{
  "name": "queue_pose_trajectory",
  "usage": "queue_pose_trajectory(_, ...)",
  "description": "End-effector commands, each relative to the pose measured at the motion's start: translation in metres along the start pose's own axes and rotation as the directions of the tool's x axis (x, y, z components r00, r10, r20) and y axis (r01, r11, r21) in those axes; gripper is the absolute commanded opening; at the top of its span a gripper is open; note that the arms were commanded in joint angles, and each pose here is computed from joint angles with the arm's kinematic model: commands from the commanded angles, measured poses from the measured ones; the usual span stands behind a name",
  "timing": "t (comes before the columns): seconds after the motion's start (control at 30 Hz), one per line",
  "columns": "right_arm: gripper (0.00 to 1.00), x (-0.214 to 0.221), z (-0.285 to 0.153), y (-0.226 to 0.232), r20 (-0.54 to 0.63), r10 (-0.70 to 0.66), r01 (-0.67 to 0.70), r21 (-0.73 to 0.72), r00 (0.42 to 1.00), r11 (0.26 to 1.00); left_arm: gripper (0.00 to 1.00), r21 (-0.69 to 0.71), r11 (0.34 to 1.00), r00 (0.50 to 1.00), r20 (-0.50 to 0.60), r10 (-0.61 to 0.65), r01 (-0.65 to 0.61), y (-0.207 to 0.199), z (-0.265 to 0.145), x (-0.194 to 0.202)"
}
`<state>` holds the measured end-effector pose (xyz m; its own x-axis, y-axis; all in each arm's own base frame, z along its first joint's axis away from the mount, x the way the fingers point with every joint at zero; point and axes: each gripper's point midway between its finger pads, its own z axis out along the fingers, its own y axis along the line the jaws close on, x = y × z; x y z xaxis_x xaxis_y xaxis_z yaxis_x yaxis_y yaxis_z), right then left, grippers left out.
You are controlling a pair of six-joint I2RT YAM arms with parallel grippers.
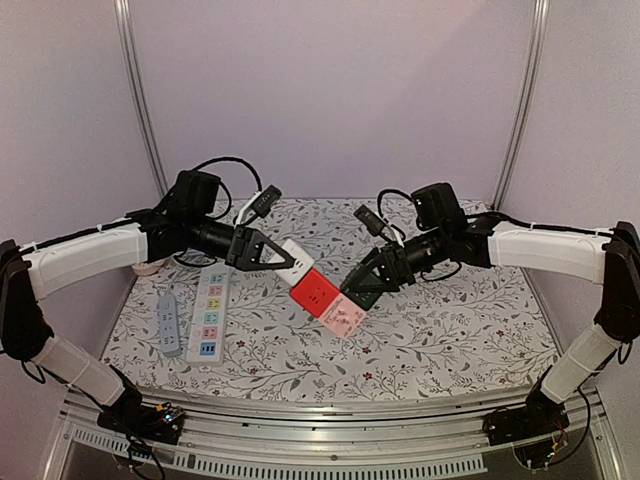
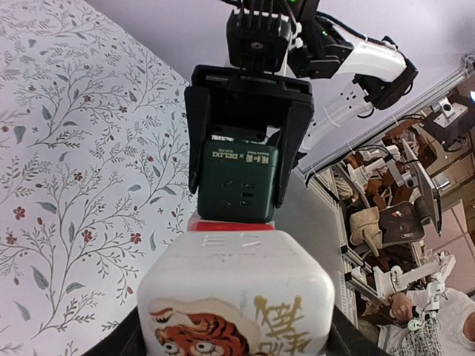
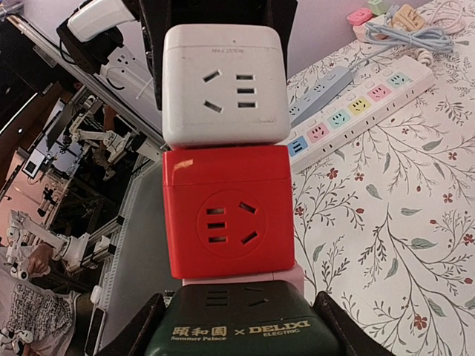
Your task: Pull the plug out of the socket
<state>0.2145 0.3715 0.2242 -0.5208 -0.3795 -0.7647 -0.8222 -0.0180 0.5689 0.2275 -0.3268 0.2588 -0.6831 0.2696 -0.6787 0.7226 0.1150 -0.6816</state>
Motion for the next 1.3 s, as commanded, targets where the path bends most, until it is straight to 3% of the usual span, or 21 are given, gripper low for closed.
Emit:
queue_pose_trajectory(0.0, 0.32, 0.004, 0.000, -0.003, -0.038, -0.026, 0.028, 0.068, 0.999, 0.997, 0.05, 0.117, 0.991, 0.998, 0.014, 0.059, -0.061, -0.034, -0.004, -0.019)
queue_pose_trajectory(0.2, 0.31, 0.004, 0.000, -0.003, -0.046, -0.053, 0.056, 0.073, 0.998, 0.996, 0.04, 0.121, 0.991, 0.998, 0.010, 0.057, -0.058, -0.034, -0.004, -0.018)
queue_pose_trajectory(0.3, 0.29, -0.001, 0.000, -0.008, -0.031, -0.060, 0.063, 0.106, 0.998, 0.992, 0.00, 0.047, 0.995, 0.996, 0.031, 0.084, -0.086, -0.027, -0.006, -0.021)
queue_pose_trajectory(0.6, 0.30, -0.014, -0.003, -0.015, 0.051, -0.015, 0.007, 0.154, 0.999, 0.988, 0.00, -0.126, 0.981, 0.983, 0.094, 0.160, -0.148, -0.013, -0.017, -0.028)
queue_pose_trajectory(1.0, 0.30, -0.008, 0.000, 0.002, 0.021, -0.014, 0.013, 0.058, 1.000, 0.998, 0.00, -0.052, 0.988, 0.988, 0.050, 0.147, -0.144, -0.024, -0.014, -0.023)
queue_pose_trajectory(1.27, 0.29, 0.011, 0.009, 0.015, -0.135, -0.077, 0.088, 0.077, 0.988, 0.993, 0.00, 0.003, 0.993, 0.993, -0.005, 0.117, -0.117, -0.030, -0.012, -0.017)
